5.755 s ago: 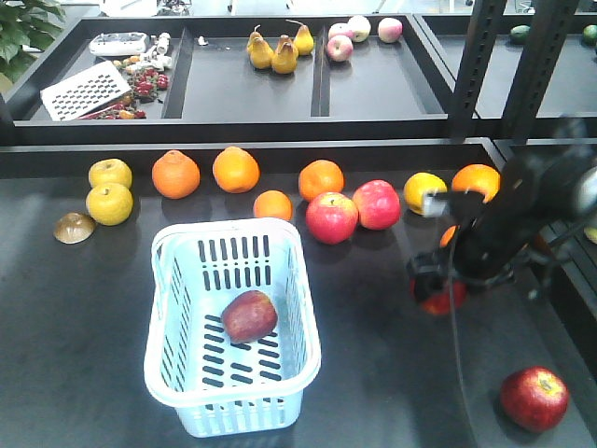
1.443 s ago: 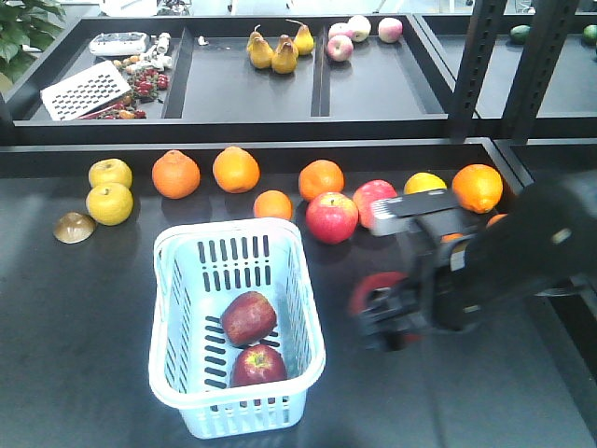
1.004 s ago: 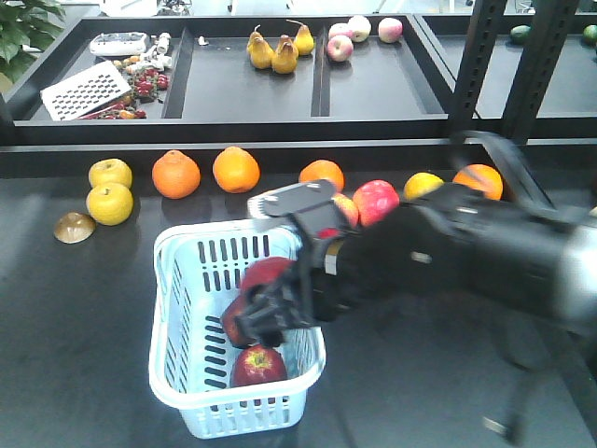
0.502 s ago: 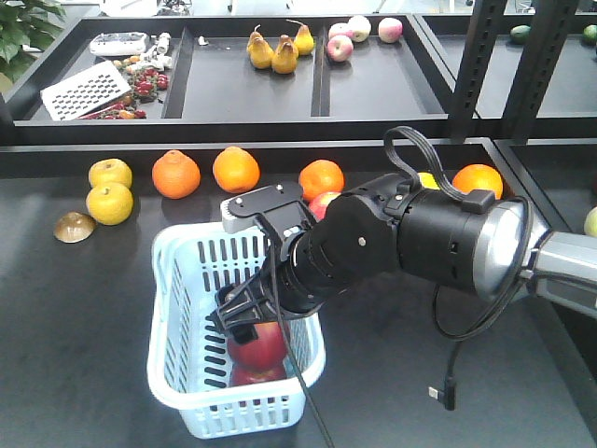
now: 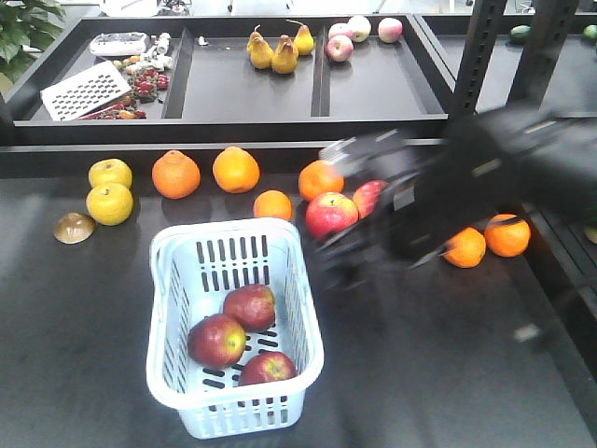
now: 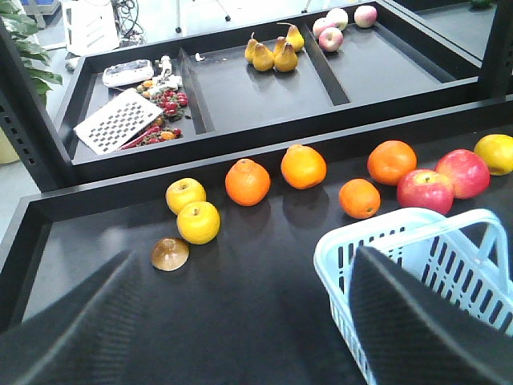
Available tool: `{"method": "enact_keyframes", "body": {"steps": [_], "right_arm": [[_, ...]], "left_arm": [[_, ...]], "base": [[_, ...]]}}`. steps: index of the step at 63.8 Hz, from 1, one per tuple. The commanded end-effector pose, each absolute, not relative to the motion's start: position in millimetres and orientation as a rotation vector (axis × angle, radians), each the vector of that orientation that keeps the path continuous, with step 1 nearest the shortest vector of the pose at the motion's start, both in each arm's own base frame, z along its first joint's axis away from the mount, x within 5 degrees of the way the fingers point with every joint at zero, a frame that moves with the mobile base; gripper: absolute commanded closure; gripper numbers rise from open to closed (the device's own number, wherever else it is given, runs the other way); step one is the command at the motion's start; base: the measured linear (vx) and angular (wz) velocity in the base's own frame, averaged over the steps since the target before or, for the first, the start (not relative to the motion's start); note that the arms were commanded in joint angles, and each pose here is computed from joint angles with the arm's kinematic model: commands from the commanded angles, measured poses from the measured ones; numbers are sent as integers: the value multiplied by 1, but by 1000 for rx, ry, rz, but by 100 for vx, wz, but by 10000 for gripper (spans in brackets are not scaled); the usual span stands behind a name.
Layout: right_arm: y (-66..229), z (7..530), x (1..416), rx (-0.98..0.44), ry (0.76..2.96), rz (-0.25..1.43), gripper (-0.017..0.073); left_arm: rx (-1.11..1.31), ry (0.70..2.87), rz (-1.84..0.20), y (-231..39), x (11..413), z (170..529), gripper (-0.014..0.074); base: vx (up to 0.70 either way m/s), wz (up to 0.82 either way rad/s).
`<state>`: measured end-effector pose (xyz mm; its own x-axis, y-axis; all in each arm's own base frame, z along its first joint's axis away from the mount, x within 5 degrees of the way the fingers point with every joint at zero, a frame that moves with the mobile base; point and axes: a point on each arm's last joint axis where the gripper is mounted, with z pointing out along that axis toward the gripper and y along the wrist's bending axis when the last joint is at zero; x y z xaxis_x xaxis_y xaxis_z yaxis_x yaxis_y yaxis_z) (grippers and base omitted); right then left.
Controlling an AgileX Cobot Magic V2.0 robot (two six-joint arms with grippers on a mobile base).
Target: Pick three apples into basket with both arms
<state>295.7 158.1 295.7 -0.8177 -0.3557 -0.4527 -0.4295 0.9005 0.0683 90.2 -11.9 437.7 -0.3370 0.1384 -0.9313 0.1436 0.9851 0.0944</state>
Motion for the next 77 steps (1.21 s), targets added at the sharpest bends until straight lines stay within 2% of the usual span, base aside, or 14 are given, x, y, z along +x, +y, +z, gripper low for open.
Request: {"method": "enact_keyframes", "body": {"steps": [1,17,26,35,56,77], "right_arm": [[119,339,290,-487,2528,194,-57],[27,388,252,-194,2497,74,-40],[0,413,223,-57,2415,29,-35],[-5,432,194,-22,2329,8,-35],[0,450,159,-93,2238,16,-35],[3,400,156,-130,2215,40,-35]], "left_arm": [[195,1834,-14,-12,90,451,71],[195,1834,-14,-12,90,451,71],[195,1834,-14,-12,90,451,71],[195,1834,-14,-12,90,451,71],[195,1834,-14,-12,90,451,71],[195,1834,-14,-12,90,451,71]], "base": [[0,0],[0,0],[0,0],[0,0],[0,0],[0,0]]}}
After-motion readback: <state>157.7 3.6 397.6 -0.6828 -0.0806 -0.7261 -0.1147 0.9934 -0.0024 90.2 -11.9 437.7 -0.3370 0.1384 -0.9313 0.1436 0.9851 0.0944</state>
